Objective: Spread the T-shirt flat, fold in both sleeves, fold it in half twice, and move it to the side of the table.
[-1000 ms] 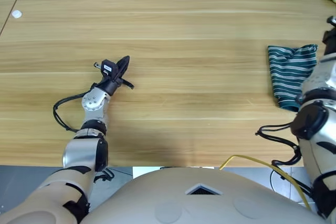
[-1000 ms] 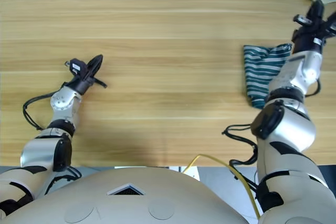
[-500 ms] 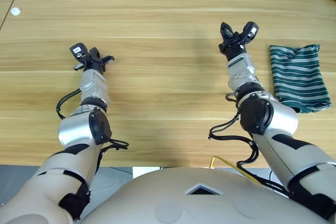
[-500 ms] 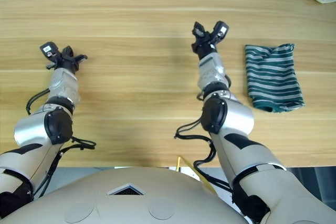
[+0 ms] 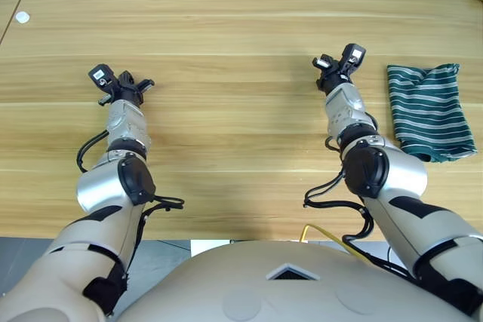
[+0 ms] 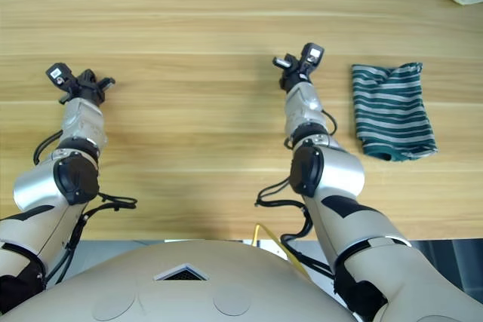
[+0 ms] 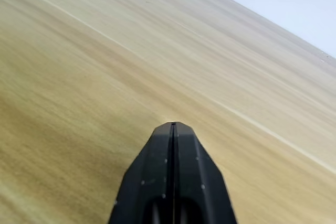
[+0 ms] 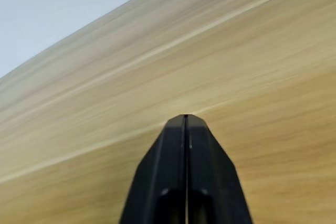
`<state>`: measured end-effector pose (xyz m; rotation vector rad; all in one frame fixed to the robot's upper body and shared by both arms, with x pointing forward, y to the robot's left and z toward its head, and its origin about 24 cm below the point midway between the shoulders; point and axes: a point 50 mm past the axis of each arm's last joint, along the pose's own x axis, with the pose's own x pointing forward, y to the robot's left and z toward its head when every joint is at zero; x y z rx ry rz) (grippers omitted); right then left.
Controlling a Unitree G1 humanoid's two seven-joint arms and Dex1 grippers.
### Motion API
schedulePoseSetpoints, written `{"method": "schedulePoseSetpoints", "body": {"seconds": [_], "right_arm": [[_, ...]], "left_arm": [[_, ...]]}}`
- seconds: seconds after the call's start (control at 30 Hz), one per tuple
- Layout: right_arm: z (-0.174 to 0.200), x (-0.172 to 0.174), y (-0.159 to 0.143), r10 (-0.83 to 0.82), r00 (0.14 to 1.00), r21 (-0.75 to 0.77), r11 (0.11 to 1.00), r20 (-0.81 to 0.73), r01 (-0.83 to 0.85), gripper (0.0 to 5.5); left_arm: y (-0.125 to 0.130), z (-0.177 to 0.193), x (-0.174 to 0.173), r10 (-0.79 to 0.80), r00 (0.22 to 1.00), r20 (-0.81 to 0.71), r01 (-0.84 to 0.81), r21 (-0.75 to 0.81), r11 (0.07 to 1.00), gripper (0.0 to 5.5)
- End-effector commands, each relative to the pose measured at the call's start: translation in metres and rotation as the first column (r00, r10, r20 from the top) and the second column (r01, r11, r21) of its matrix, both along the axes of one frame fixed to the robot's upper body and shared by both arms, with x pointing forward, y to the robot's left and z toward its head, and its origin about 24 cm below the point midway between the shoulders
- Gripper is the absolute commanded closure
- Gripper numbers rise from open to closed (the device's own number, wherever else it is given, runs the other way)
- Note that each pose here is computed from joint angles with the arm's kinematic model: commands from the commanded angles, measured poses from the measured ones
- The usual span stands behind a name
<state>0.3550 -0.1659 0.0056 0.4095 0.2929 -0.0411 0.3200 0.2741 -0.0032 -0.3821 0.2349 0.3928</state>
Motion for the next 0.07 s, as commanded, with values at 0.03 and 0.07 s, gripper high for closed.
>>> {"method": "schedulePoseSetpoints", "body": {"seconds": [0.03,0.07], "right_arm": [[-0.0100,-0.0066,-0.0044,-0.015,0.998,-0.025,1.000,-0.053,0.014,5.49],[-0.0112,-0.0074,-0.0063,-0.023,0.998,-0.027,0.999,-0.062,0.022,5.49]], "left_arm": [[-0.0084,-0.0129,-0.0048,-0.012,0.997,-0.073,0.010,-0.030,0.999,5.50],[-0.0093,-0.0130,-0.0044,-0.014,0.997,-0.075,0.012,-0.031,0.999,5.50]]}}
